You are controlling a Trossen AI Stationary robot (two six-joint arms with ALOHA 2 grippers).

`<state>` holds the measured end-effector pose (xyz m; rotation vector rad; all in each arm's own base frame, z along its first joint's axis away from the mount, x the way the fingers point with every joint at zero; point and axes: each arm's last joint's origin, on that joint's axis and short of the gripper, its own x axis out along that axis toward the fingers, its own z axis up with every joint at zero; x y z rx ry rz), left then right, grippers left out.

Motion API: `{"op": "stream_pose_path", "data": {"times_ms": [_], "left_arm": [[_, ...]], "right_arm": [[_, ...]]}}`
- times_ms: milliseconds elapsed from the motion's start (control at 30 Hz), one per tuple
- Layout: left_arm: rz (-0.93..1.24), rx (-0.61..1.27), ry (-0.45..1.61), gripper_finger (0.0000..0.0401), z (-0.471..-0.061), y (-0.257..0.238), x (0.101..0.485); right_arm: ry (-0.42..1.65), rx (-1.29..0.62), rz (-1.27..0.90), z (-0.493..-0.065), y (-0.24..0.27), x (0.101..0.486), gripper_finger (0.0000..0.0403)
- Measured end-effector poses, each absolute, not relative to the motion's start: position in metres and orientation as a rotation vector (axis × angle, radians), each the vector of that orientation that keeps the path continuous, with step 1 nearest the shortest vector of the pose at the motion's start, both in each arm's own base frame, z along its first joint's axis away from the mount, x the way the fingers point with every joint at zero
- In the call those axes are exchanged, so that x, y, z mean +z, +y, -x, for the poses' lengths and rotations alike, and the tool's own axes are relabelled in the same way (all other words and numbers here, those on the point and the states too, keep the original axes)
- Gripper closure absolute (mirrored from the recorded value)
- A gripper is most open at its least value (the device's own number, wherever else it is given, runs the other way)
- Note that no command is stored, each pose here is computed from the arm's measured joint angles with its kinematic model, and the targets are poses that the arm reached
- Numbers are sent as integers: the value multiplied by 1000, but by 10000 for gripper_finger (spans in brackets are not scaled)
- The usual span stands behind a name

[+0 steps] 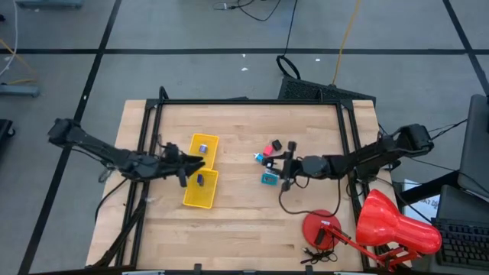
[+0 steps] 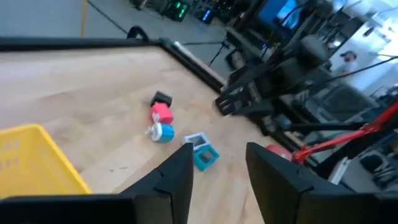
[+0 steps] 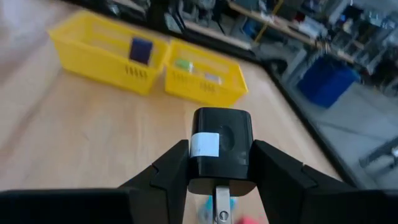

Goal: Pick & Place Office items
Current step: Put the bottom black adapter into the top yellow basket

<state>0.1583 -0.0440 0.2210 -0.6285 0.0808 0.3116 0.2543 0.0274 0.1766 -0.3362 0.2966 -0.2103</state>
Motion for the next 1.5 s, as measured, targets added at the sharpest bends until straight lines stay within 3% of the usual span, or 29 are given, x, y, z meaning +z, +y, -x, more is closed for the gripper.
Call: {"op": "stream_pose_path", "data": {"times_ms": [233,500,1000,1500], "left_arm": [[807,394,-11,166,-195,-34,207],[902,192,0,98,-231,-26,194],[855,114,63,91,-325,-22,201],[862,55,105,91,-373,-22,202]], "right_arm": [[270,-233,450,-261,46,193,257],[252,-240,517,-263,57,201,257],[237,-232,521,-263,58,202,258],[243,-226,549,-264,61,200,260]]}}
